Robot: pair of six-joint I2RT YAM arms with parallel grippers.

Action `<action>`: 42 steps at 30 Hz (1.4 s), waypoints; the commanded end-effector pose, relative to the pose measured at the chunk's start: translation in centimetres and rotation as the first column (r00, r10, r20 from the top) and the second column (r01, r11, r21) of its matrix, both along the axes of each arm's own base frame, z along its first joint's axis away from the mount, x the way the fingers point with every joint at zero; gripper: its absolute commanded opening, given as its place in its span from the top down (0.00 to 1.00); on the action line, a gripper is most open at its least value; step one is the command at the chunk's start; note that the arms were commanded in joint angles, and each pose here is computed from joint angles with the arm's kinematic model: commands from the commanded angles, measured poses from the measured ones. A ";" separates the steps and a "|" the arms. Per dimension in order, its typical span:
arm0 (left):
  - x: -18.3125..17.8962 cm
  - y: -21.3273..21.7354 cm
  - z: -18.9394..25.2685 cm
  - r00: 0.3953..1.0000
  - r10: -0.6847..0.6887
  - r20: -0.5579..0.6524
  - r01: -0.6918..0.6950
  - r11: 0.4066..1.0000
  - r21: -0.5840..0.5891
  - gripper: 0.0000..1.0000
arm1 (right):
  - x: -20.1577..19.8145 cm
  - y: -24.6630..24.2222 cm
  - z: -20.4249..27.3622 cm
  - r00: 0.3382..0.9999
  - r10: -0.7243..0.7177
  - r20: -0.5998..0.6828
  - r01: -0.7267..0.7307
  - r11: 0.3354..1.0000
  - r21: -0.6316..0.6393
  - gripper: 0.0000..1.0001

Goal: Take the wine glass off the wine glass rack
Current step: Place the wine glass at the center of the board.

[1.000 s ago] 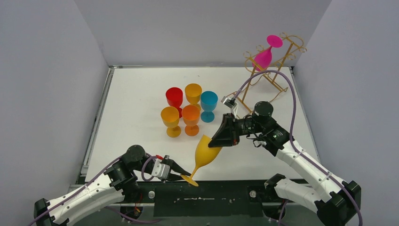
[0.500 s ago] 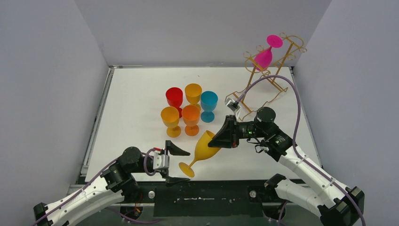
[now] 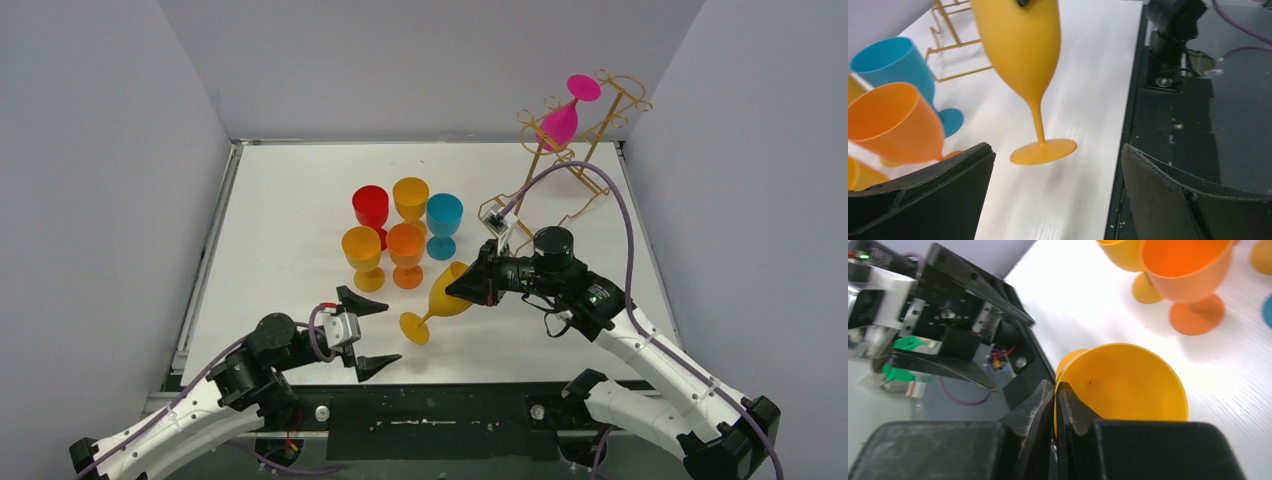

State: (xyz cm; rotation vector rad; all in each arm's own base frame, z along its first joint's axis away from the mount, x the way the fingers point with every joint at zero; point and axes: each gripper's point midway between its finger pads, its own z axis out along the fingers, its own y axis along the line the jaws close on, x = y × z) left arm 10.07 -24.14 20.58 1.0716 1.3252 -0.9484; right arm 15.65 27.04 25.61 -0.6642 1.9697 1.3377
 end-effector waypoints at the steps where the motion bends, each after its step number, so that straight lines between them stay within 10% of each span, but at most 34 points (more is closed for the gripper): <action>1: 3.0 2.2 3.6 0.977 0.205 0.052 -0.202 0.978 -0.060 0.03 | 2.7 -1.6 -0.2 0.979 -0.162 0.126 0.176 0.978 -0.110 1.00; 9: 7.4 9.7 7.6 0.760 0.617 -0.204 -0.650 0.722 -0.239 0.03 | 4.2 -1.3 -2.8 0.920 -0.271 0.283 0.361 0.867 -0.343 1.00; 20: 10.3 16.3 4.6 0.358 0.897 -0.260 -0.925 0.379 0.036 0.03 | 8.2 0.8 -3.4 0.797 -0.319 0.513 0.560 0.708 -0.430 1.00; 29: 12.3 19.5 3.4 0.181 0.949 -0.258 -0.976 0.207 0.075 0.03 | 12.2 2.4 -4.8 0.864 -0.353 0.359 0.490 0.753 -0.438 1.00; 42: 16.5 24.0 1.7 0.074 0.926 -0.371 -0.987 0.122 0.105 0.03 | 14.0 2.4 -6.8 0.848 -0.368 0.381 0.525 0.674 -0.520 1.00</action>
